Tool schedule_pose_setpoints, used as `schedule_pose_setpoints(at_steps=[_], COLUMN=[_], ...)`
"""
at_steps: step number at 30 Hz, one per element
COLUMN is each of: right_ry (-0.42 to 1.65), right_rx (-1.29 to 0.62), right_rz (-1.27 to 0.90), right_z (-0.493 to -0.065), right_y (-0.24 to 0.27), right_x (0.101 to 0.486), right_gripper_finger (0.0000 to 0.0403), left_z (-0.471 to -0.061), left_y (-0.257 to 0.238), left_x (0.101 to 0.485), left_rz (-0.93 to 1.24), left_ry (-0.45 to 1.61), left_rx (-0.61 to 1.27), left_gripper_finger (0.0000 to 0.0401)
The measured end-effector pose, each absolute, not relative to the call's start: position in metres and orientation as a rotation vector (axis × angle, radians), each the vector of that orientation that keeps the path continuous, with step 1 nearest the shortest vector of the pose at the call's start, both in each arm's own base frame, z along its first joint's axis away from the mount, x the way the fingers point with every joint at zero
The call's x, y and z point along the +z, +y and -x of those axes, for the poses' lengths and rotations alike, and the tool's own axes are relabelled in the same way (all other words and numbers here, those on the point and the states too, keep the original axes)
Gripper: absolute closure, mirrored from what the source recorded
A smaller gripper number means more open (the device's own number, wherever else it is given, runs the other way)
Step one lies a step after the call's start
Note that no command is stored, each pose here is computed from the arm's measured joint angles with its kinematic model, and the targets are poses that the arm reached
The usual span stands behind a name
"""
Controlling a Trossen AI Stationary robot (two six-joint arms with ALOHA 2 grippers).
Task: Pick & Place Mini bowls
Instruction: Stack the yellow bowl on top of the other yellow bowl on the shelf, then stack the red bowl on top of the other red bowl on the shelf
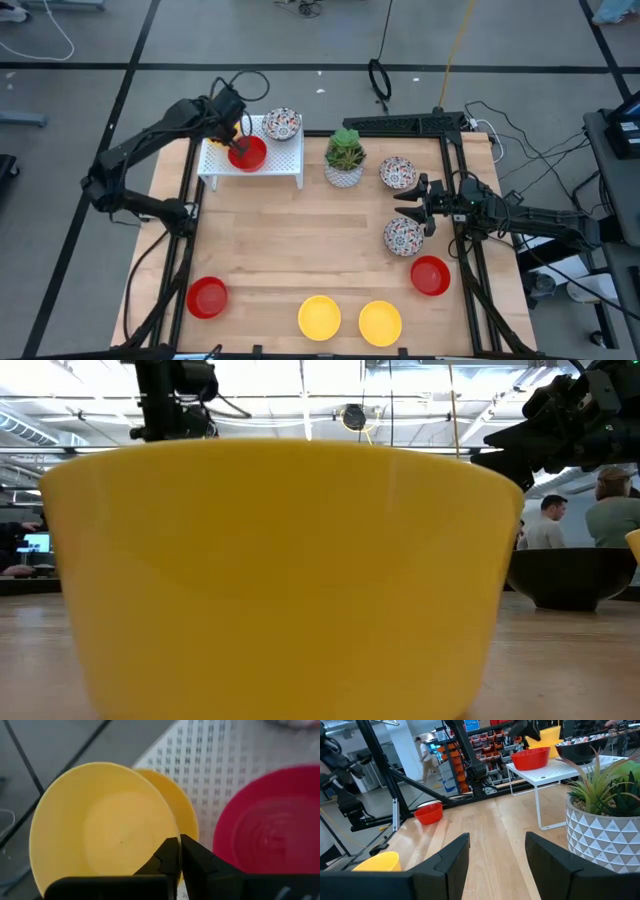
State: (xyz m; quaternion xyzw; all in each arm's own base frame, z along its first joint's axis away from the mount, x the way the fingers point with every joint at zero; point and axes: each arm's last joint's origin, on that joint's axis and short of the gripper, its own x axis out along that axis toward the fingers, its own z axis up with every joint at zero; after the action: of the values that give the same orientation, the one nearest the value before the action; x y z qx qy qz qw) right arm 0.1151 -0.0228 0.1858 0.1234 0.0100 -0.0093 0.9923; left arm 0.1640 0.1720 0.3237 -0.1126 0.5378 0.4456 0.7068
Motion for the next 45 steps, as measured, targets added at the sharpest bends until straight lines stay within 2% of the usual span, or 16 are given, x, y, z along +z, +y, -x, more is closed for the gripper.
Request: schedule_pose_setpoints(at_steps=[8, 23, 28, 36, 45], right_ry=[0.02, 0.02, 0.02, 0.02, 0.02], right_rx=[-0.018, -0.019, -0.018, -0.018, -0.019], right_rz=[-0.248, -0.247, -0.248, -0.248, -0.247], right_z=[-0.115, -0.115, -0.115, -0.115, -0.115], right_y=[-0.023, -0.023, -0.023, -0.023, -0.023], right_x=[0.186, 0.186, 0.186, 0.186, 0.186], right_gripper_finger=[0.022, 0.022, 0.022, 0.022, 0.022], left_z=[-0.164, -0.168, -0.172, -0.191, -0.234], left_y=[0.171, 0.171, 0.169, 0.146, 0.07], left_x=[0.316, 0.318, 0.334, 0.371, 0.368], left_rz=[0.273, 0.341, 0.319, 0.443, 0.464], left_ry=[1.205, 1.122, 1.078, 0.897, 0.918], left_rx=[0.964, 1.025, 1.005, 0.815, 0.419], left_gripper_finger=[0.0392, 0.0271, 0.023, 0.0206, 0.0206])
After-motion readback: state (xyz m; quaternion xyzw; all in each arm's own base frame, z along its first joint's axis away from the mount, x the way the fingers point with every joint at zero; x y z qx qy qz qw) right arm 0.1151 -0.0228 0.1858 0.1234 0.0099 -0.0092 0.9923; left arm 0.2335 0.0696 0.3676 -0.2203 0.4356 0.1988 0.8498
